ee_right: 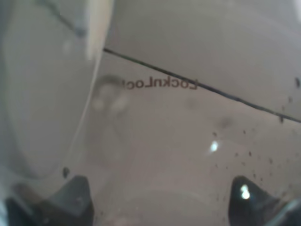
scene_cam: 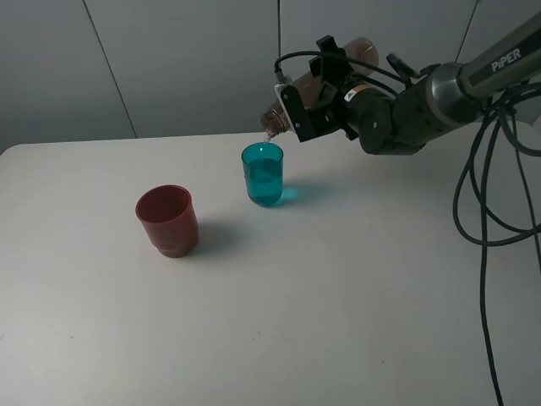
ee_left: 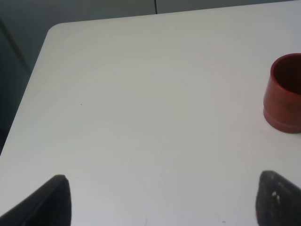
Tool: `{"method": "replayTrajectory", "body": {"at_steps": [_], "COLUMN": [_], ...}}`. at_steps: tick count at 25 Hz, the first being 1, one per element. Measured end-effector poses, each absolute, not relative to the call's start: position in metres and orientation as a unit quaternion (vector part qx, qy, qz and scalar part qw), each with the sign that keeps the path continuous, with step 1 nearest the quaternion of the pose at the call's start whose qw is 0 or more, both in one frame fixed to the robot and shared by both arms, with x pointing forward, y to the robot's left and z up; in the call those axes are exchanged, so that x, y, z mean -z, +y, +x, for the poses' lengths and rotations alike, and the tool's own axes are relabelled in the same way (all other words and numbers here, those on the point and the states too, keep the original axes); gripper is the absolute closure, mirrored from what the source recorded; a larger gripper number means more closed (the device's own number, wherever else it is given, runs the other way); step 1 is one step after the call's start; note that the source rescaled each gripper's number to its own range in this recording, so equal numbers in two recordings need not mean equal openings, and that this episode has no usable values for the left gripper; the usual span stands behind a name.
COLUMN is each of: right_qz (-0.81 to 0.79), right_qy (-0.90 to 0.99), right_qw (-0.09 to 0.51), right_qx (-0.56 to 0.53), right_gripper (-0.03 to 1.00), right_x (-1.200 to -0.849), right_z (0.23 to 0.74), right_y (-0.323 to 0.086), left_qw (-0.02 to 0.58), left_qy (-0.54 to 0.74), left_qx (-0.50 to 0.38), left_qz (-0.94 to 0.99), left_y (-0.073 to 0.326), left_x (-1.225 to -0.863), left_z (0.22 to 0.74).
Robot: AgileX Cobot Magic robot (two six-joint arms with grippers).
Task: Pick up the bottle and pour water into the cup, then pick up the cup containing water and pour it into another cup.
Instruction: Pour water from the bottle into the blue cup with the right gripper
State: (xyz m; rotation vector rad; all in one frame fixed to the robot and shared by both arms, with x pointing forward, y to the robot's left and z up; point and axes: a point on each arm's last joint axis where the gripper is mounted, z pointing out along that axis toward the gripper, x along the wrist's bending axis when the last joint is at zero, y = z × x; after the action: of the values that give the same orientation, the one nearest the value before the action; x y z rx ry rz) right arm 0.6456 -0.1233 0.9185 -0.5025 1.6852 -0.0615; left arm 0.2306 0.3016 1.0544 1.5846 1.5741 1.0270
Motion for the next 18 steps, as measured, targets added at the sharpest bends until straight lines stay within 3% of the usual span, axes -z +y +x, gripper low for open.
{"method": "replayTrajectory", "body": {"at_steps": [18], "right_qz": [-0.258], "right_qy": [0.717], "right_qw": [0.646], "right_qx": [0.027], "right_gripper": [0.9], "right_x": [-0.9206], "right_z": [0.6445], "right_y": [-0.1183], "left_qw": [0.335], "left_qy": [0.603], "left_qx": [-0.394], "left_qz": [0.607], "left_y": [0.3016], "left_x": [-1.0544], "left_z": [0.2306]}}
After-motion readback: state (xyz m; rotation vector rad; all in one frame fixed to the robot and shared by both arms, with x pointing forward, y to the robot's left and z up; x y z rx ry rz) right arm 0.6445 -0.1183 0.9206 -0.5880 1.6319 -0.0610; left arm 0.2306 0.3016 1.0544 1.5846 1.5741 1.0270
